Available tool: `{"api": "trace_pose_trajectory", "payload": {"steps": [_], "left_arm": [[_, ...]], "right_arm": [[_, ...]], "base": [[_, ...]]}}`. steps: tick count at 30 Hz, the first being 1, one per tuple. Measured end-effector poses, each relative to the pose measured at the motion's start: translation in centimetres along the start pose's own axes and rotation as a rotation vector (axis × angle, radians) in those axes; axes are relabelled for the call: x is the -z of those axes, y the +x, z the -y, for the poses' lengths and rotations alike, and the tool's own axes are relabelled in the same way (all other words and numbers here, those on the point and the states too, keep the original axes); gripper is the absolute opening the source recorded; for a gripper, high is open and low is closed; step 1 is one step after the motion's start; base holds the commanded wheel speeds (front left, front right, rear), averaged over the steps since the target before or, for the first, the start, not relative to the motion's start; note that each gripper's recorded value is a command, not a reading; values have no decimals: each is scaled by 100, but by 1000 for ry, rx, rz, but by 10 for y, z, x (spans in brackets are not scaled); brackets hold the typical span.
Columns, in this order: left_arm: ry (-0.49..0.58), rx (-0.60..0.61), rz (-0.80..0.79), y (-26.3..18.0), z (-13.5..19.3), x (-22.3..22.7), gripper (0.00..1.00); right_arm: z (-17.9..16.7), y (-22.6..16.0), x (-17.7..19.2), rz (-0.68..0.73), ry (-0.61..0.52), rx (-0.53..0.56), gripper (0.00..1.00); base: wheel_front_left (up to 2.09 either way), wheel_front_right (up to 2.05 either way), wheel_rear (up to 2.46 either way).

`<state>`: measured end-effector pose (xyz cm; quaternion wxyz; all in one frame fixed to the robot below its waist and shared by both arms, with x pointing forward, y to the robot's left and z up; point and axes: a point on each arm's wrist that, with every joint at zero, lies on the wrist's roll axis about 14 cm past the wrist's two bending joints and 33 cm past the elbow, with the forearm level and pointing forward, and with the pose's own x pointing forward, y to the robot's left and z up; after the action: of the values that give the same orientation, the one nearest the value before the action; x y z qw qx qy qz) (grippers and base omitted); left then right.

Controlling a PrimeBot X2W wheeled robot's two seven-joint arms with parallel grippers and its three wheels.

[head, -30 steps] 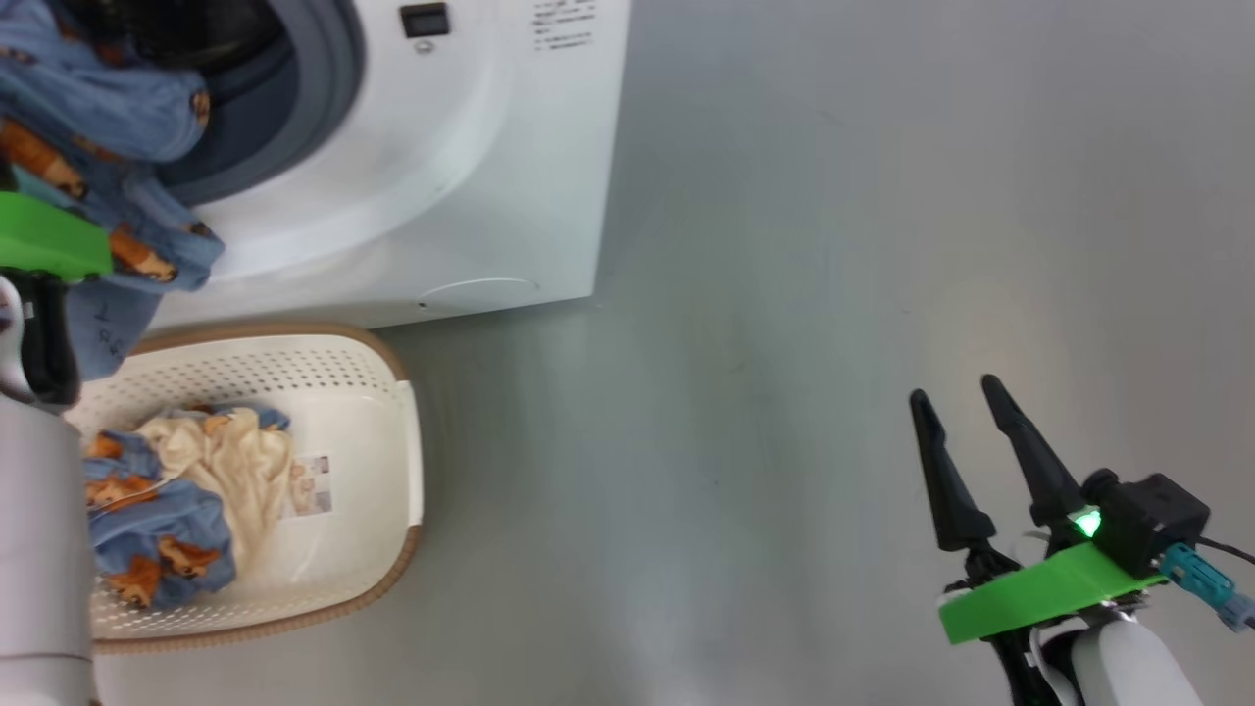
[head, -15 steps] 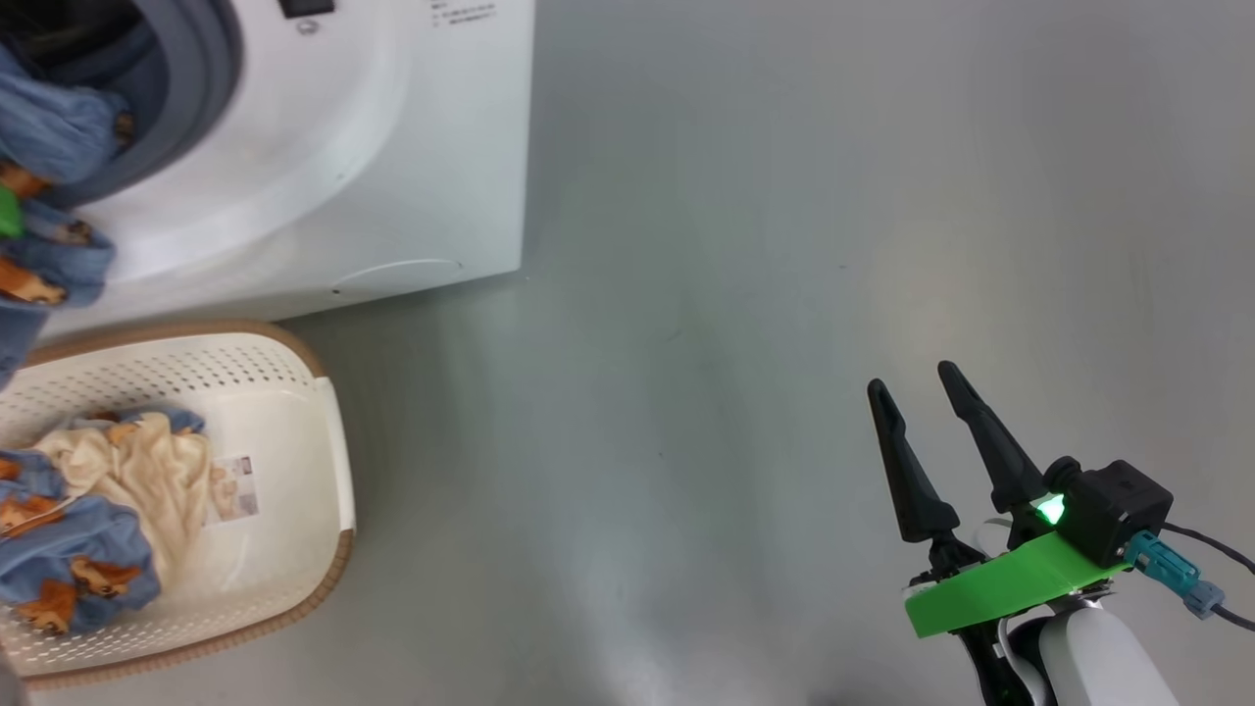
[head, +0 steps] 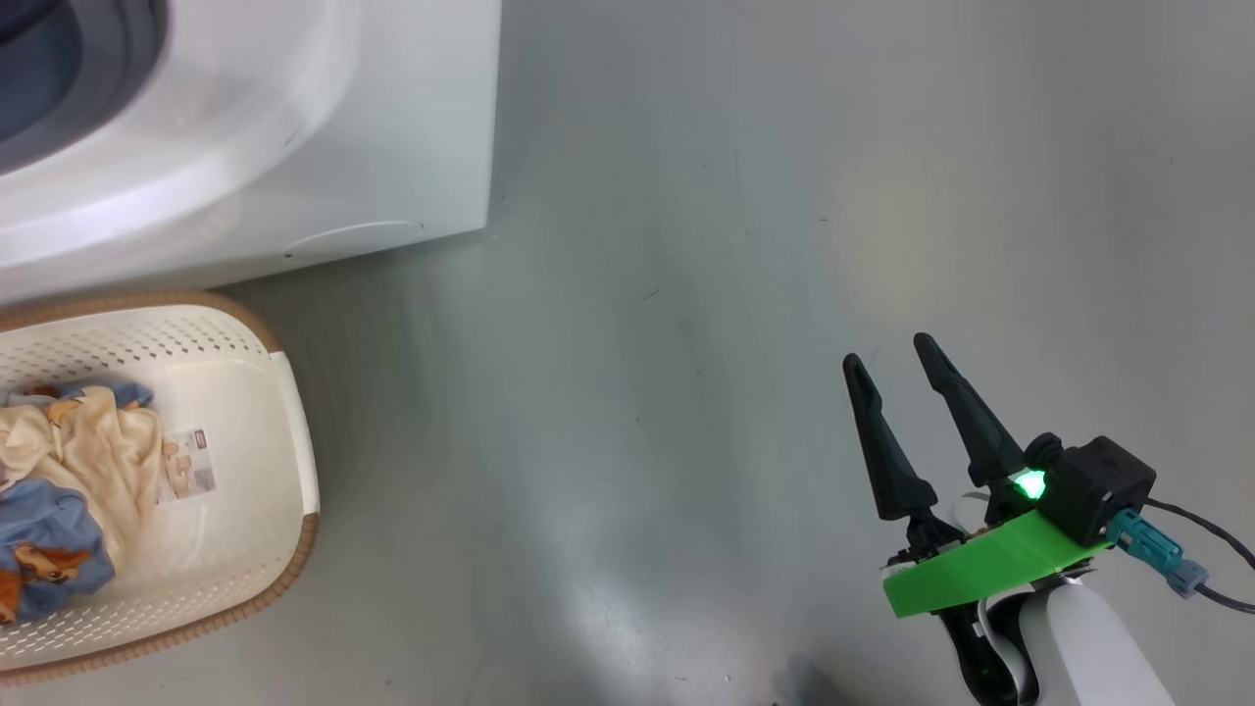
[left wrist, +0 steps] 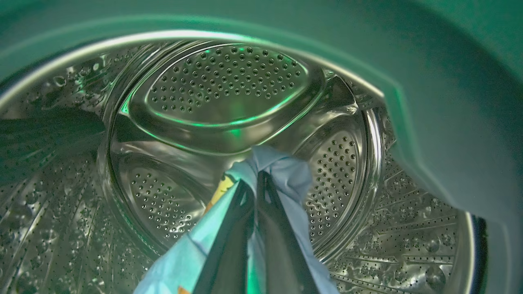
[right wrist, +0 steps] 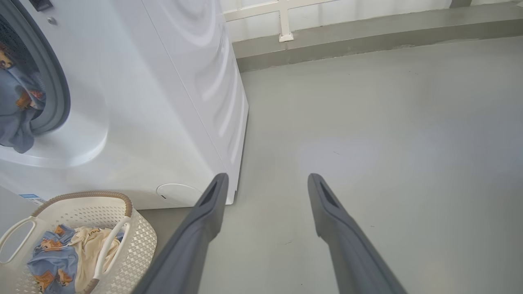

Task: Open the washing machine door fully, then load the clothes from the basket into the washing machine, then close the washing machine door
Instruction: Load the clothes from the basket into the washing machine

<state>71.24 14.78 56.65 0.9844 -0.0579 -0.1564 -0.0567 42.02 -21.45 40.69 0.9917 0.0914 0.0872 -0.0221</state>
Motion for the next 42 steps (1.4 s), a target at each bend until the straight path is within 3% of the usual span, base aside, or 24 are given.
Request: {"api": "trace_pose_trajectory", "payload": {"steps": [2,3,4,23,32,42], "left_arm": [[-7,-6,3,0,-1,2,26],[-14,-12,-18,-3,-2,10,55],[-20,-18,-46,-7,-3,20,100],[-36,-79,-227,-46,-20,76,100],[-56,-108,-342,-93,-21,111,100],[-54,-162,-378,-145,-35,117,100]], "right_arm": [[-1,1,2,-5,2,0,100],[-1,2,2,-4,3,-1,100],[-2,3,2,-2,4,-3,100],[-14,12,2,8,20,-36,100],[-17,16,0,15,13,-56,100],[-18,27,-4,36,12,-69,100]], "base": [[0,0,0],[0,0,0],[0,0,0],[0,0,0],[0,0,0],[0,0,0]]}}
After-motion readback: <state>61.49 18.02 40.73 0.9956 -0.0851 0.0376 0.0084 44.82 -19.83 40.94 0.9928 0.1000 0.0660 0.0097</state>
